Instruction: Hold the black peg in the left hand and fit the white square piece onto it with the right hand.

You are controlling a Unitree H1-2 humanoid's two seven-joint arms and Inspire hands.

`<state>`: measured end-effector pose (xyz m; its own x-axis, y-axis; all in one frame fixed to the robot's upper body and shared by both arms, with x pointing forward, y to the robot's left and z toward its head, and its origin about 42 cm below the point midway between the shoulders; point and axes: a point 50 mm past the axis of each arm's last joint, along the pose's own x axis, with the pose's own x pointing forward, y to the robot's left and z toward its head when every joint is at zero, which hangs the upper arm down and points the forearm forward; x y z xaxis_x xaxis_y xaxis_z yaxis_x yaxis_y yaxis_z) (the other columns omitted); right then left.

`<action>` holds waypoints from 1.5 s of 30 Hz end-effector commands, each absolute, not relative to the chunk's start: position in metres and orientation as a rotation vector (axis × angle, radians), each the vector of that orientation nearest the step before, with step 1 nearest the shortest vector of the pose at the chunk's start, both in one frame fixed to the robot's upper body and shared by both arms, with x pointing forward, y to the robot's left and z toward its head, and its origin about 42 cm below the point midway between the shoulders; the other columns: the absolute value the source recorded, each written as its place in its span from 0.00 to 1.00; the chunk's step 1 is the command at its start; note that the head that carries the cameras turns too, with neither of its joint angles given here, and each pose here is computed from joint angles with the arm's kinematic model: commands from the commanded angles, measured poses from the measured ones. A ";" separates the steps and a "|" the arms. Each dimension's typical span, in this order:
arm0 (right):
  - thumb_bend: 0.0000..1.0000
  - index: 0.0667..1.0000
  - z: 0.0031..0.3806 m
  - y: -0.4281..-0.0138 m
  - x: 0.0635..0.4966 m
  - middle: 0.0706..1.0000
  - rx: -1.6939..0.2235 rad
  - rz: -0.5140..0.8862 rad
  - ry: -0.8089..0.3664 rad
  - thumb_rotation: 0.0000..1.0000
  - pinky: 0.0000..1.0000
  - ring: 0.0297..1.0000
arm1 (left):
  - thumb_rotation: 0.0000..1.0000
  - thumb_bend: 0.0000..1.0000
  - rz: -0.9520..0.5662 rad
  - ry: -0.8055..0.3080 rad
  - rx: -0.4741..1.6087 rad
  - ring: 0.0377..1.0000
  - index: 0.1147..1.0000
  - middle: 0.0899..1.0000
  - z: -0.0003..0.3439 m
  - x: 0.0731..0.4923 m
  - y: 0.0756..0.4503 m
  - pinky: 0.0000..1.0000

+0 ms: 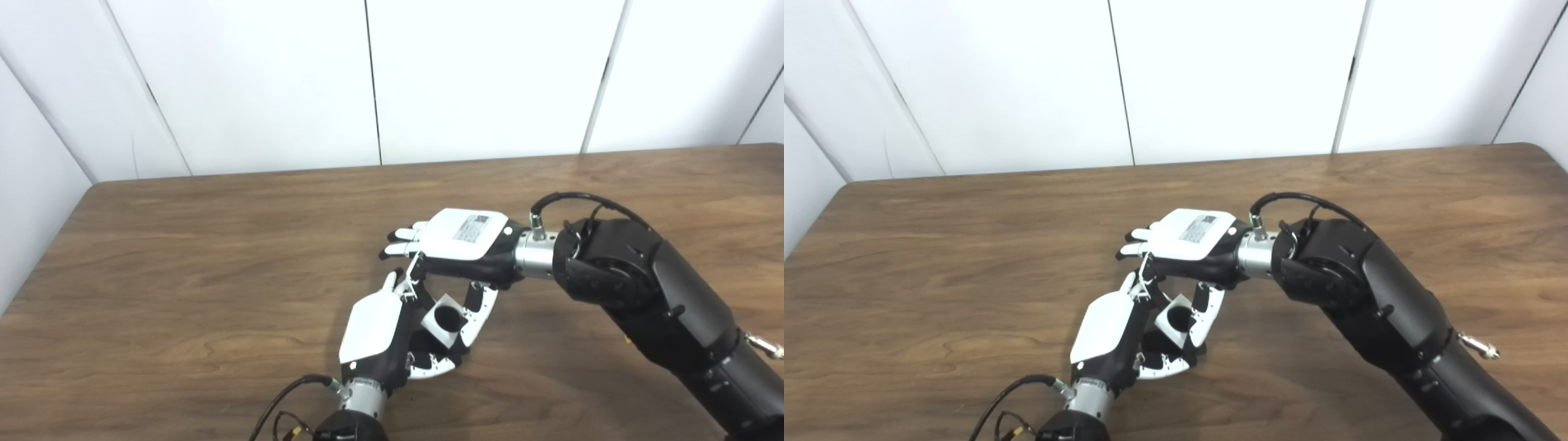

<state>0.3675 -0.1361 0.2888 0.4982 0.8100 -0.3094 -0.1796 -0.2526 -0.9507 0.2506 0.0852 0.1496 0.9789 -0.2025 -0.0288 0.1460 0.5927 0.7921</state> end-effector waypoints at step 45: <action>0.93 0.62 0.306 -0.149 0.378 0.96 -1.558 0.963 -0.550 0.38 0.96 1.00 | 0.17 0.84 -0.177 -0.022 0.886 1.00 0.80 0.92 0.151 0.250 0.095 0.96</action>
<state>0.3729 -0.1475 0.2877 0.5266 0.7805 -0.3370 -0.2063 -0.2672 -0.9413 0.2508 0.0905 0.1460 0.9819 -0.1749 -0.0724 0.1676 0.6253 0.7621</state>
